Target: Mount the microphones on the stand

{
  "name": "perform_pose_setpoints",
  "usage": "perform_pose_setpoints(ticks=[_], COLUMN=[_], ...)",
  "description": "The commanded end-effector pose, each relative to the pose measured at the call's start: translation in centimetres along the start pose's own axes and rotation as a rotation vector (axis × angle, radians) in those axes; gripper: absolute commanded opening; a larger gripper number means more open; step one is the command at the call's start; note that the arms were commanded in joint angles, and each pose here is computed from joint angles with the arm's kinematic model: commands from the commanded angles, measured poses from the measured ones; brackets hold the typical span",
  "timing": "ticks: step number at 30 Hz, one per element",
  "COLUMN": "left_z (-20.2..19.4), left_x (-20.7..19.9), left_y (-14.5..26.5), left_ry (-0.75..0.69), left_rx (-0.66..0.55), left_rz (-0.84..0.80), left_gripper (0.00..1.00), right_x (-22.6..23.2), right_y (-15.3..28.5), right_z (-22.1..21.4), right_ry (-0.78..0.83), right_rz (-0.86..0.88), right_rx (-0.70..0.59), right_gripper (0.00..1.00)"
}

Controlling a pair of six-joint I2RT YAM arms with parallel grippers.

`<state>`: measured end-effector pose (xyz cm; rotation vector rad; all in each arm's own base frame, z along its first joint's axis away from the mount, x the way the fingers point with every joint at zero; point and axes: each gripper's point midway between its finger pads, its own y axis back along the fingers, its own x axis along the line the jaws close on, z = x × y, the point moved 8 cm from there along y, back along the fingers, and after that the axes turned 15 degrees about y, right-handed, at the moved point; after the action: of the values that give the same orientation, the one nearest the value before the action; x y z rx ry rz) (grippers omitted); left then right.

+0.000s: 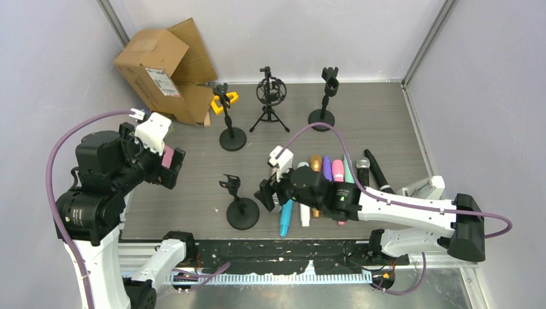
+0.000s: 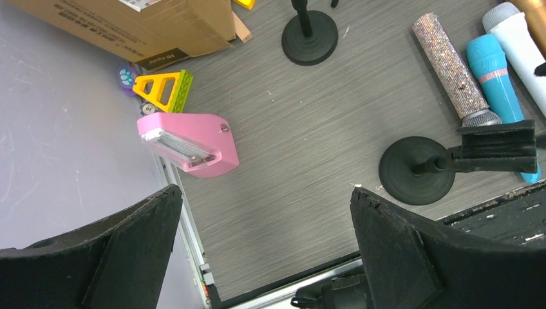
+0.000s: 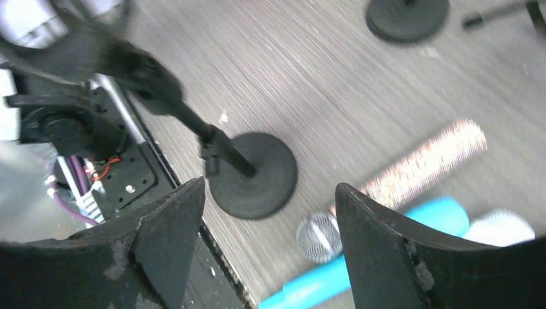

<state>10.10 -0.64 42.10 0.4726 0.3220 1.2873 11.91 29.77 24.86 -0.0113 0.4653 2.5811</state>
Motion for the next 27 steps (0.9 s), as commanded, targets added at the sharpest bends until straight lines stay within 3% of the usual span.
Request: perform_pose_setpoints(ticks=[1, 7, 14, 20, 27], left_z=[-0.2, -1.1, -1.8, -2.0, -2.2], left_x=[-0.3, -0.7, -1.1, -1.3, -1.9], left_y=[-0.1, 0.7, 1.9, 2.0, 2.0], left_ry=[-0.037, -0.049, -0.061, -0.060, -0.048], left_rx=[-0.002, 0.005, -0.004, -0.007, -0.006], left_rz=[-0.043, -0.075, -0.088, -0.102, -0.161], left_gripper=[1.00, 1.00, 1.00, 1.00, 0.99], right_x=[-0.7, -0.6, -2.4, -3.6, -4.3], right_y=[1.2, -0.4, -2.2, -2.9, -4.4], right_z=[-5.9, -9.5, -10.6, -11.4, -12.9], right_ry=[-0.178, -0.226, -0.261, -0.281, -0.296], right_rz=[-0.229, -0.327, -0.447, -0.528, -0.562], right_rx=[0.289, 0.403, 0.470, 0.505, 0.565], right_gripper=[0.73, 0.64, 0.53, 0.52, 0.60])
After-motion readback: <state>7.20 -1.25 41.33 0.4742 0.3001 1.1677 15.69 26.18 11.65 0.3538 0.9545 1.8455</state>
